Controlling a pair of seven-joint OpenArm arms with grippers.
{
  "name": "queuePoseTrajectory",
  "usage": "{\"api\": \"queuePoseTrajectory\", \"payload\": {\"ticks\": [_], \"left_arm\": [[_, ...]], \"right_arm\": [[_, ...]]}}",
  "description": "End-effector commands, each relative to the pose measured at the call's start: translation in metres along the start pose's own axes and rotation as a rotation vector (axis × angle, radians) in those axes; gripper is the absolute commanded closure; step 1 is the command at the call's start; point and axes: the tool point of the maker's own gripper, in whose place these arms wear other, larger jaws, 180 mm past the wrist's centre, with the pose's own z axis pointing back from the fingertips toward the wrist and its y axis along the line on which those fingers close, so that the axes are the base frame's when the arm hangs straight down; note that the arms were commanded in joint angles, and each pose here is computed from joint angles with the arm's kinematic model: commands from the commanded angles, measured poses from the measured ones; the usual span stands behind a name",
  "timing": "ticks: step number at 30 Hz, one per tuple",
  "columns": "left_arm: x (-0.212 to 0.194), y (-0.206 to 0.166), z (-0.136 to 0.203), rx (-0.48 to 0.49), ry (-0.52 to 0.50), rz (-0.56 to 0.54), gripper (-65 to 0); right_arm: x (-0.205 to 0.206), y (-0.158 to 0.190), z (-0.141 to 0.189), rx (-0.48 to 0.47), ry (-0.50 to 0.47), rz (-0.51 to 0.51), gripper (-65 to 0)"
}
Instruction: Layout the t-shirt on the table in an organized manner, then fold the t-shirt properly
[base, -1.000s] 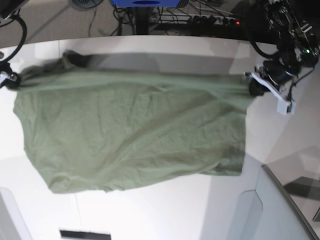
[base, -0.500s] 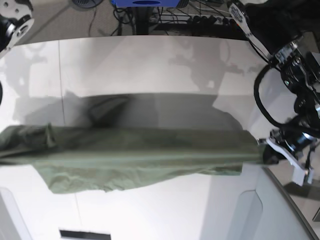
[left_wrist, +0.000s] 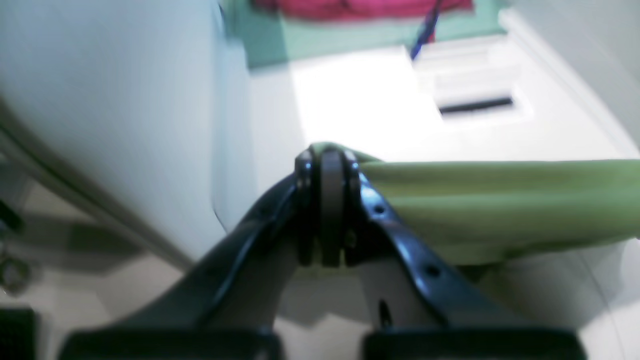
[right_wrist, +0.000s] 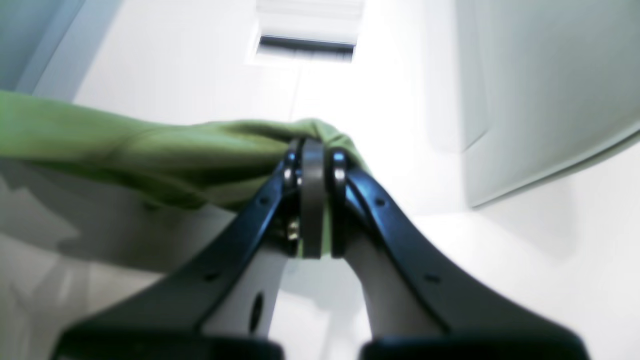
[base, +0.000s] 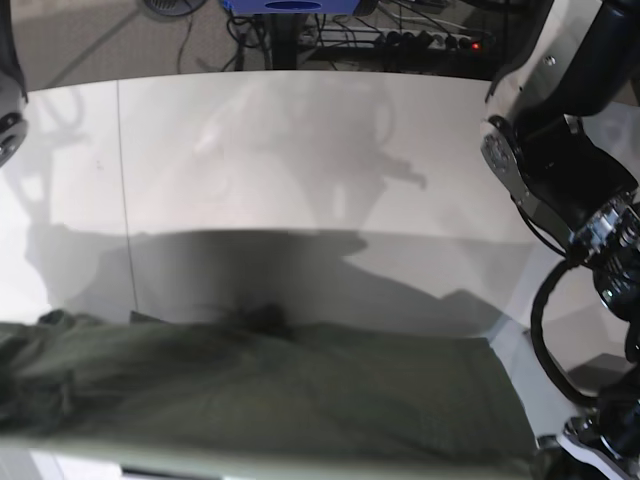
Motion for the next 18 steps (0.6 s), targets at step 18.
{"api": "queuePoseTrajectory", "payload": {"ticks": [18], "left_arm": [[0.058, 0.022, 0.014, 0.043, -0.271, 0.061, 0.0]], "right_arm": [[0.096, -0.013, 0.035, -0.057, -0.302, 0.138, -0.2]]}}
